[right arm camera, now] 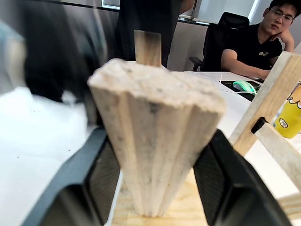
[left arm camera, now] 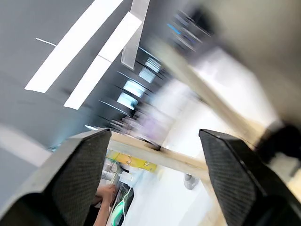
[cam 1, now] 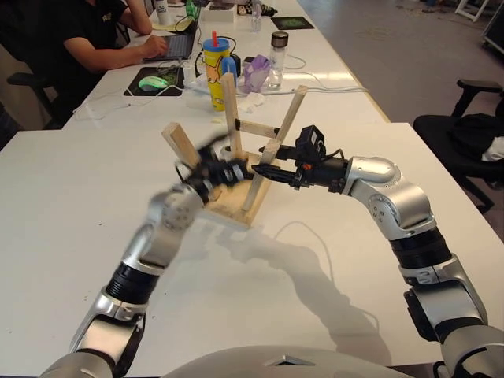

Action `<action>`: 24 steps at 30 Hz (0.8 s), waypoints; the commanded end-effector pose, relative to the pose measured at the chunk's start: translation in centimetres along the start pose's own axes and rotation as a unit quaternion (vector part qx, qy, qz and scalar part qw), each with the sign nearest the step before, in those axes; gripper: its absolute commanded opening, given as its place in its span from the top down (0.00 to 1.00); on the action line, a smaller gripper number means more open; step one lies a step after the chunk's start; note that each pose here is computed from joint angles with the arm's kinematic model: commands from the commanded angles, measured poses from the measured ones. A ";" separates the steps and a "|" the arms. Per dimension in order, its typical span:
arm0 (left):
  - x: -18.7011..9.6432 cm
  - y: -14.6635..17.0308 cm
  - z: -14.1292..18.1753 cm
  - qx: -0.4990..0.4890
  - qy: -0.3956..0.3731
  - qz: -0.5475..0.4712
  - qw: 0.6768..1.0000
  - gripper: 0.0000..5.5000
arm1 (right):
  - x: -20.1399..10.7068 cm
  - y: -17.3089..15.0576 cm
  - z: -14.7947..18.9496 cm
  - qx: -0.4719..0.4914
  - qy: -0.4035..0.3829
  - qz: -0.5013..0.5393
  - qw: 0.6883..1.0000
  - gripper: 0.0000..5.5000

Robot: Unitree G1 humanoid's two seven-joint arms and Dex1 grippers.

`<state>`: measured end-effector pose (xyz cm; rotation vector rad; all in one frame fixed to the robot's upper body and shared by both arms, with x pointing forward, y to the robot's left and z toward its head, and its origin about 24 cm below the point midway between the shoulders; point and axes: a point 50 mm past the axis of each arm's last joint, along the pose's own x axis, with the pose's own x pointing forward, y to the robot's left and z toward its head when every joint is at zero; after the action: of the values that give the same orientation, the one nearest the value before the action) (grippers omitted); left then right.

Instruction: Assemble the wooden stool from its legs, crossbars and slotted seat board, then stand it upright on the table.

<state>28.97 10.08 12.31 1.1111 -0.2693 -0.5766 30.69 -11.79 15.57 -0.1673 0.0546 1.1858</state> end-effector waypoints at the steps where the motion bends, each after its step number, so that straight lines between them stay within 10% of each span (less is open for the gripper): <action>1: -2.5 -7.3 -4.9 -0.040 0.146 -0.185 0.971 0.37 | -0.5 0.7 -6.9 0.050 0.174 -0.023 0.983 0.63; 6: -0.1 0.6 -1.1 -0.124 0.010 0.058 0.990 0.37 | -0.7 0.7 -7.0 0.053 0.161 -0.033 0.985 0.63; 14: -3.7 10.0 0.7 -0.141 -0.071 0.339 0.927 0.37 | -0.5 1.1 -7.2 0.053 0.149 -0.024 0.987 0.63; 19: -0.1 -2.0 -2.1 -0.060 0.058 -0.003 0.996 0.37 | -0.4 1.3 -7.6 0.058 0.153 -0.022 0.986 0.63; 24: -2.9 -8.9 -5.7 -0.016 0.172 -0.196 0.965 0.37 | -0.1 1.4 -7.9 0.055 0.167 -0.014 0.984 0.63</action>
<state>29.61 10.21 11.63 1.1231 -0.2557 -0.4958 30.71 -11.44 14.69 -0.1655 0.0450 1.1801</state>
